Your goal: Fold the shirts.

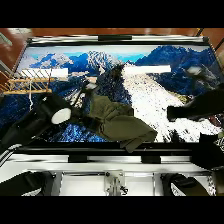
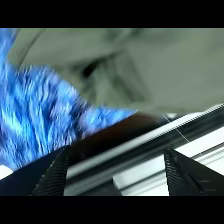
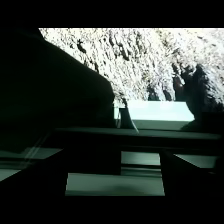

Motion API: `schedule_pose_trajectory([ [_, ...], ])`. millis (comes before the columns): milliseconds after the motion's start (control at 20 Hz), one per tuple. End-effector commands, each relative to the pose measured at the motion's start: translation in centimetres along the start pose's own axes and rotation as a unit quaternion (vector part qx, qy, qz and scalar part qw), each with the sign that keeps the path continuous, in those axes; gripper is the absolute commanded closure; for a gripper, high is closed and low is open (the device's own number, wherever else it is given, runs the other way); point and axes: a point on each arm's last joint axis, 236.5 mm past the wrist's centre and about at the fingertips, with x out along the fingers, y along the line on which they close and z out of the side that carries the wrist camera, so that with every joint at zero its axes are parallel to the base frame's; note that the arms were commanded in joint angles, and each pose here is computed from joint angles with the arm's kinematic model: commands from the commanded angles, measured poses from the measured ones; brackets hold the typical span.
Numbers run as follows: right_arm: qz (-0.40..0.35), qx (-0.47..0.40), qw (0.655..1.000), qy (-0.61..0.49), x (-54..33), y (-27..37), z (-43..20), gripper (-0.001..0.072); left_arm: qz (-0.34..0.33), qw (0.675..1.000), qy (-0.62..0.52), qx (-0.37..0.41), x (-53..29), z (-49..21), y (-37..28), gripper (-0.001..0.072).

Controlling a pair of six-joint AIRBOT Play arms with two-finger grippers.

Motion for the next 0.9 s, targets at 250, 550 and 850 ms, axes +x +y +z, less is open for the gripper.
schedule_pose_trajectory([
  [250,0.049,-0.004,0.989,0.137,10.9,2.7,-4.4,0.0042,-0.149,0.963,-0.014,-0.223,9.1,-2.3,-2.0,-0.0010],
  [550,0.062,0.012,0.981,0.182,13.1,2.2,-5.0,0.0042,-0.134,0.954,-0.005,-0.267,14.1,-1.8,-1.3,0.0000],
  [850,0.141,0.069,0.975,0.154,15.4,4.4,-2.3,0.0042,-0.138,0.966,-0.021,-0.219,13.7,-0.5,-1.2,0.0671],
])
